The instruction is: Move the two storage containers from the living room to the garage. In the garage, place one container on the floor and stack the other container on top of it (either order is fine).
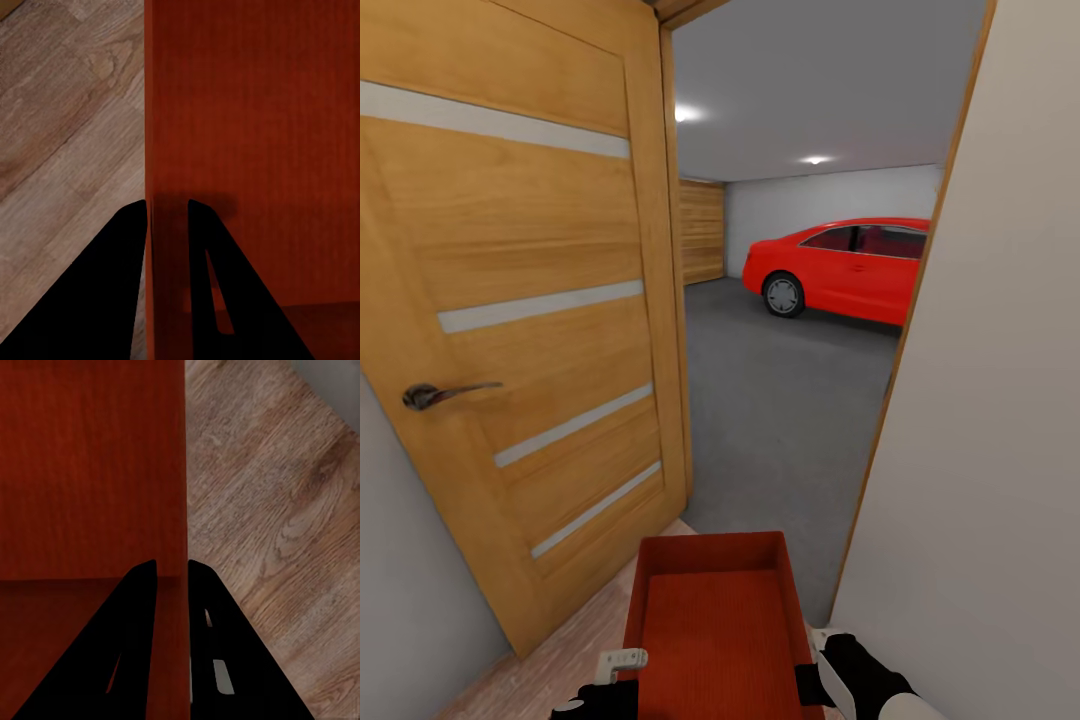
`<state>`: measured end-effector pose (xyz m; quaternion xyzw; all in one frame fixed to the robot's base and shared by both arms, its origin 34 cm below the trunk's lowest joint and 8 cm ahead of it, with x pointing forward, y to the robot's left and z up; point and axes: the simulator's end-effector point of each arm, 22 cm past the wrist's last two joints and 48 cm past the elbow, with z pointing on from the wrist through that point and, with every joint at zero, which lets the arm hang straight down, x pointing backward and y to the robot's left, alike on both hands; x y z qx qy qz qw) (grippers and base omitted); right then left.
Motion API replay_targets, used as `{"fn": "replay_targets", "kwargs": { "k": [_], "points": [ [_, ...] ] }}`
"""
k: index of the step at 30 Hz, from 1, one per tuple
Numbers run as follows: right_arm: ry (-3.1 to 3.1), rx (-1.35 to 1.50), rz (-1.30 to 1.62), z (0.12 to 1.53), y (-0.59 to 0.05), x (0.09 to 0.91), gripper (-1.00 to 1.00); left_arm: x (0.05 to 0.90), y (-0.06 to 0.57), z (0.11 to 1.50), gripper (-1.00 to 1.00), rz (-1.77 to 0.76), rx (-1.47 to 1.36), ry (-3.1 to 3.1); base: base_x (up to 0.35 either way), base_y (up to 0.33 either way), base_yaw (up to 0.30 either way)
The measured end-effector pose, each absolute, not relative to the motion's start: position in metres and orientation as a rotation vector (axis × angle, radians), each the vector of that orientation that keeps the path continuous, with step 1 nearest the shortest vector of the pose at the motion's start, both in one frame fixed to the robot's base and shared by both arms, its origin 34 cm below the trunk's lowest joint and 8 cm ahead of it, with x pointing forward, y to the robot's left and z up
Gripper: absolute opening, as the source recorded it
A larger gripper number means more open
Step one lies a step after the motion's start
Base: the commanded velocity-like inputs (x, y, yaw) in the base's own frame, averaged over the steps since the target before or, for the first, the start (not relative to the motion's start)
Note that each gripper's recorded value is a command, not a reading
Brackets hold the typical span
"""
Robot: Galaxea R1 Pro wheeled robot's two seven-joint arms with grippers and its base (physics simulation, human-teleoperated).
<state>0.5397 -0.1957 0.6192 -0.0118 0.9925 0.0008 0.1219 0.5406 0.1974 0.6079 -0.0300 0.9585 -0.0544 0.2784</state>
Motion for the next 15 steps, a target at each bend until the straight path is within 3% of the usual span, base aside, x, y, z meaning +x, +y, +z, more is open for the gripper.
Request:
{"fn": "replay_targets", "kwargs": {
  "k": [9, 15],
  "points": [
    [2.897, -0.034, 0.002, 0.6192, -0.1959, 0.5399, -1.0, 0.5407, 0.1973, 0.6079, -1.0, -0.146, -0.081, 2.572, 0.079, 0.049, -0.006],
    [2.897, -0.035, 0.002, 0.6193, -0.1958, 0.5402, -1.0, 0.5409, 0.1973, 0.6079, -1.0, -0.146, -0.081, 2.571, 0.007, 0.004, -0.103]
  ]
}}
